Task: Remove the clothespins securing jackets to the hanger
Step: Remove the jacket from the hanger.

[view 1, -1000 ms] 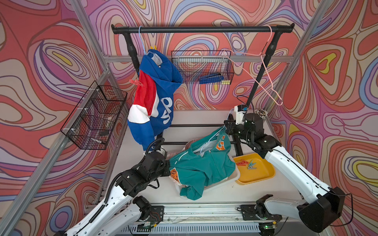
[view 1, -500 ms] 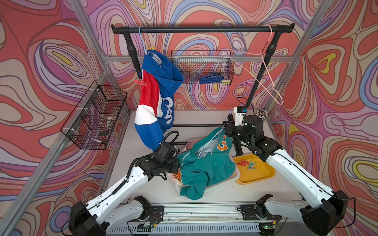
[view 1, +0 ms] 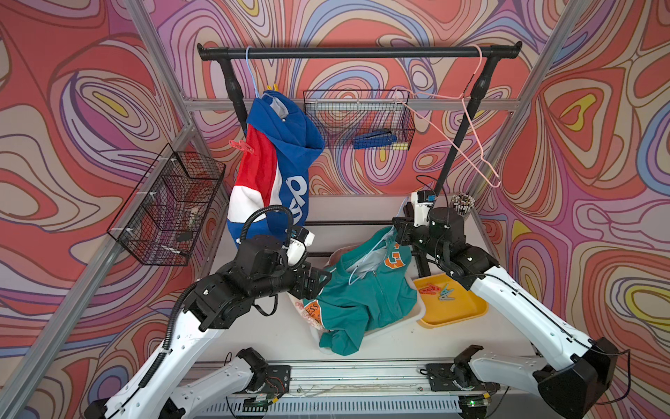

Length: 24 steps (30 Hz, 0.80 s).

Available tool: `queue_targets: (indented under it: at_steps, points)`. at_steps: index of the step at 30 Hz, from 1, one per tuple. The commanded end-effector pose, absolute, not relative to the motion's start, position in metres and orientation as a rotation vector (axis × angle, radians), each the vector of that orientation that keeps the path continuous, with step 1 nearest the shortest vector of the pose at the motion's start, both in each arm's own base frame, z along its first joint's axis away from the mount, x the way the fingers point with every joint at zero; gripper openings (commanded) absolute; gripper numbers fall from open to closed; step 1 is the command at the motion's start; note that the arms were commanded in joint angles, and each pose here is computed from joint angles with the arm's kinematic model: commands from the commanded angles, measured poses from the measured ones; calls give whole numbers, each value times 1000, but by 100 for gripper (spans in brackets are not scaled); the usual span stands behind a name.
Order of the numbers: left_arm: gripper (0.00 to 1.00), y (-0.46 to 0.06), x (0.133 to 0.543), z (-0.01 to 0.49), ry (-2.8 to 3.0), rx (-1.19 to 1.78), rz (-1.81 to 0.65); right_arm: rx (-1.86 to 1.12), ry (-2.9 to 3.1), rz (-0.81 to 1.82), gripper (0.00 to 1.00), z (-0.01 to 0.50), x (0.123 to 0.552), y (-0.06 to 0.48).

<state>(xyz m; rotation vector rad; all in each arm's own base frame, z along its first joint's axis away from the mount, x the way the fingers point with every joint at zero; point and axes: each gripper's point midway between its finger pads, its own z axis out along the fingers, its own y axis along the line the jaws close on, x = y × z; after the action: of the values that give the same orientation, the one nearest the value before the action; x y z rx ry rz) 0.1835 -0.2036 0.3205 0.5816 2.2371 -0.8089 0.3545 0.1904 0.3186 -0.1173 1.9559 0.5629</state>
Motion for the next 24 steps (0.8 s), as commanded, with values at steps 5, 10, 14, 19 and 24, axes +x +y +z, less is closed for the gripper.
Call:
queue_targets:
  at_steps: [5,10,14,19,24]
  points:
    - [76,-243,169,315,2255,837,-836,-127,1943,572,0,322,356,198]
    - [72,-259,175,310,2272,872,-823,-136,1947,570,0,321,355,200]
    - [63,-262,180,303,2305,890,-777,-135,1948,567,0,321,355,200]
    - [39,-267,183,297,2324,895,-777,-143,1946,571,0,322,355,202]
    - [0,-270,183,295,2346,882,-790,-158,1936,576,0,326,353,206]
